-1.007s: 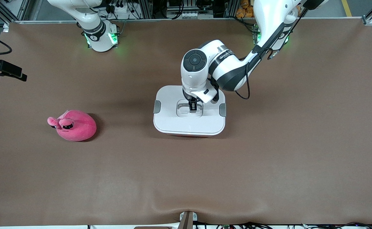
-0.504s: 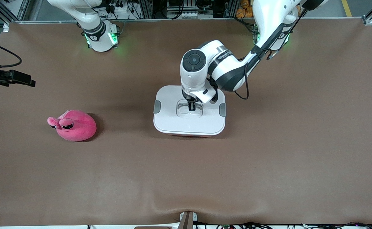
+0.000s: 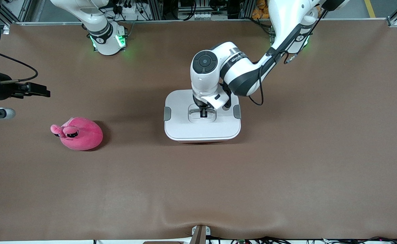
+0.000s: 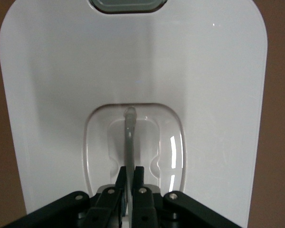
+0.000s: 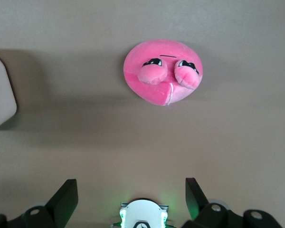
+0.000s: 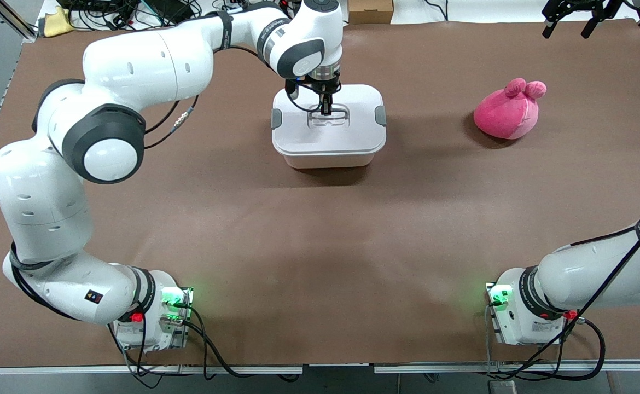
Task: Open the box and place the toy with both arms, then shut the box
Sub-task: 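Reach the right gripper toward the pink plush toy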
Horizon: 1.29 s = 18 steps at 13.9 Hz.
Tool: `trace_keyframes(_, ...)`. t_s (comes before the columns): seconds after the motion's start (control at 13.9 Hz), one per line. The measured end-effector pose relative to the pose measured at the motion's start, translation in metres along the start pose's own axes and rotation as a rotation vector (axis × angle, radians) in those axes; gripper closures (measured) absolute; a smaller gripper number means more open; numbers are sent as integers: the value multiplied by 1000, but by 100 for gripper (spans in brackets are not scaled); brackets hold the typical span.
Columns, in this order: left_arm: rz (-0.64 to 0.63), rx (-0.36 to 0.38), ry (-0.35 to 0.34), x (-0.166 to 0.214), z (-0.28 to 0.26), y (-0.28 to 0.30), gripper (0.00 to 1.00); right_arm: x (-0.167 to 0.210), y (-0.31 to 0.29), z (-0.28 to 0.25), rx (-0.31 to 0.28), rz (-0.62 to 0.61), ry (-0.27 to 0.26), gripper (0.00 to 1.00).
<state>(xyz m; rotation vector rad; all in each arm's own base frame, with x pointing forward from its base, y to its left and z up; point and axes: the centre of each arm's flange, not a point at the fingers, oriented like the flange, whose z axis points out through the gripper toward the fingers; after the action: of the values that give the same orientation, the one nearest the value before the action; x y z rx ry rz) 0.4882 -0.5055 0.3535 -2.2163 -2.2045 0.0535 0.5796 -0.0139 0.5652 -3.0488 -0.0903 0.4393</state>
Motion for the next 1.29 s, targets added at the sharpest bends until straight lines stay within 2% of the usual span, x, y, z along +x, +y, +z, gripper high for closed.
trace_keyframes(0.29,5,-3,0,0,-1,0,93,9,1,10,0,-122,-14,0)
trace_keyframes(0.5,18,-6,-1,0,-1,1,93,19,3,18,-4,-237,-6,0)
trace_keyframes(0.72,22,-7,-1,-1,-2,1,93,28,12,34,-28,-411,13,0)
trace_keyframes(1.29,52,-23,-7,-4,-8,1,93,46,23,68,-87,-724,25,0)
